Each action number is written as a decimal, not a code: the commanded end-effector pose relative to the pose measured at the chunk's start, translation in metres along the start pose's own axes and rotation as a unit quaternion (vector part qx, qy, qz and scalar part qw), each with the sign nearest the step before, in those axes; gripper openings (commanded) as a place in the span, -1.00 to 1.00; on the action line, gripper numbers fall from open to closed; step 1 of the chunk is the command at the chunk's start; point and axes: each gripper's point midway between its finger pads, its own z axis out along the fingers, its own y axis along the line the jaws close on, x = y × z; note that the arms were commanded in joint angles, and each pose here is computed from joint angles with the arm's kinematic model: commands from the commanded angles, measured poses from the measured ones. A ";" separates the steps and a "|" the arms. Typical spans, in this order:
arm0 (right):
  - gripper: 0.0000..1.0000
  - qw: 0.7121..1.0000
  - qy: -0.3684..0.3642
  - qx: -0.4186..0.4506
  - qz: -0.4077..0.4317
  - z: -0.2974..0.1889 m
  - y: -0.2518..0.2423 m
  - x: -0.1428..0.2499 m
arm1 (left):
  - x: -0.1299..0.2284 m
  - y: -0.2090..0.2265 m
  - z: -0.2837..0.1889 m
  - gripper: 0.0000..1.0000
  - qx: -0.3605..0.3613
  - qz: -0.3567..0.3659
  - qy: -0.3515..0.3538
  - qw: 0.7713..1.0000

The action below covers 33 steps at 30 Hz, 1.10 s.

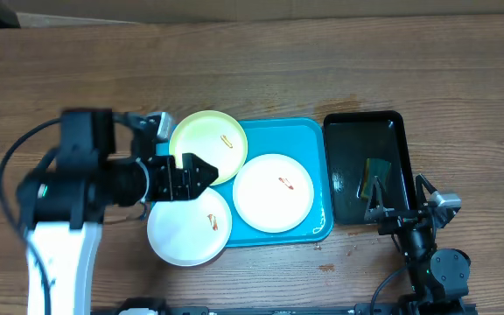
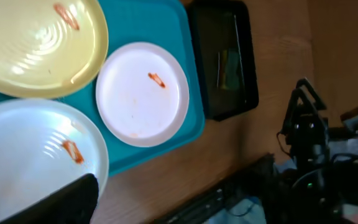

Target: Clean dirty plates on tray and stack at the side

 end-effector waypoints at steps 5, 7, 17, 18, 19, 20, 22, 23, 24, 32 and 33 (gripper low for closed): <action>1.00 1.000 -0.001 -0.007 0.001 0.000 0.002 0.002 | 0.013 0.034 0.037 0.36 -0.087 -0.039 0.074 0.993; 1.00 1.000 0.000 -0.009 0.001 0.000 0.003 0.002 | 0.018 0.041 0.048 0.38 -0.118 -0.040 0.086 0.988; 1.00 0.997 -0.007 -0.061 0.037 -0.024 0.042 -0.069 | 0.037 0.044 0.095 0.65 -0.144 -0.015 0.114 0.983; 1.00 0.998 -0.001 -0.054 0.038 -0.028 0.044 -0.082 | 0.037 0.046 0.098 0.67 -0.151 -0.016 0.113 0.982; 1.00 0.998 0.011 -0.046 0.039 -0.033 0.046 -0.094 | 0.038 0.047 0.101 0.67 -0.156 -0.016 0.112 0.981; 1.00 0.998 0.032 -0.033 0.039 -0.037 0.049 -0.107 | 0.038 0.047 0.104 0.67 -0.158 -0.014 0.111 0.981; 1.00 0.996 0.080 -0.009 0.039 -0.041 0.052 -0.125 | 0.037 0.044 0.108 0.65 -0.156 -0.012 0.110 0.982; 1.00 0.993 0.111 0.002 0.040 -0.041 0.055 -0.134 | 0.037 0.043 0.109 0.66 -0.156 -0.013 0.108 0.982; 1.00 0.989 0.141 0.012 0.041 -0.039 0.057 -0.140 | 0.036 0.042 0.110 0.66 -0.155 -0.012 0.105 0.982; 1.00 0.919 0.387 0.071 -0.020 -0.003 0.062 -0.157 | 0.031 0.040 0.114 0.72 -0.171 0.000 0.088 0.981; 1.00 0.907 0.413 0.078 -0.018 0.000 0.062 -0.153 | 0.030 0.043 0.114 0.71 -0.183 -0.004 0.082 0.980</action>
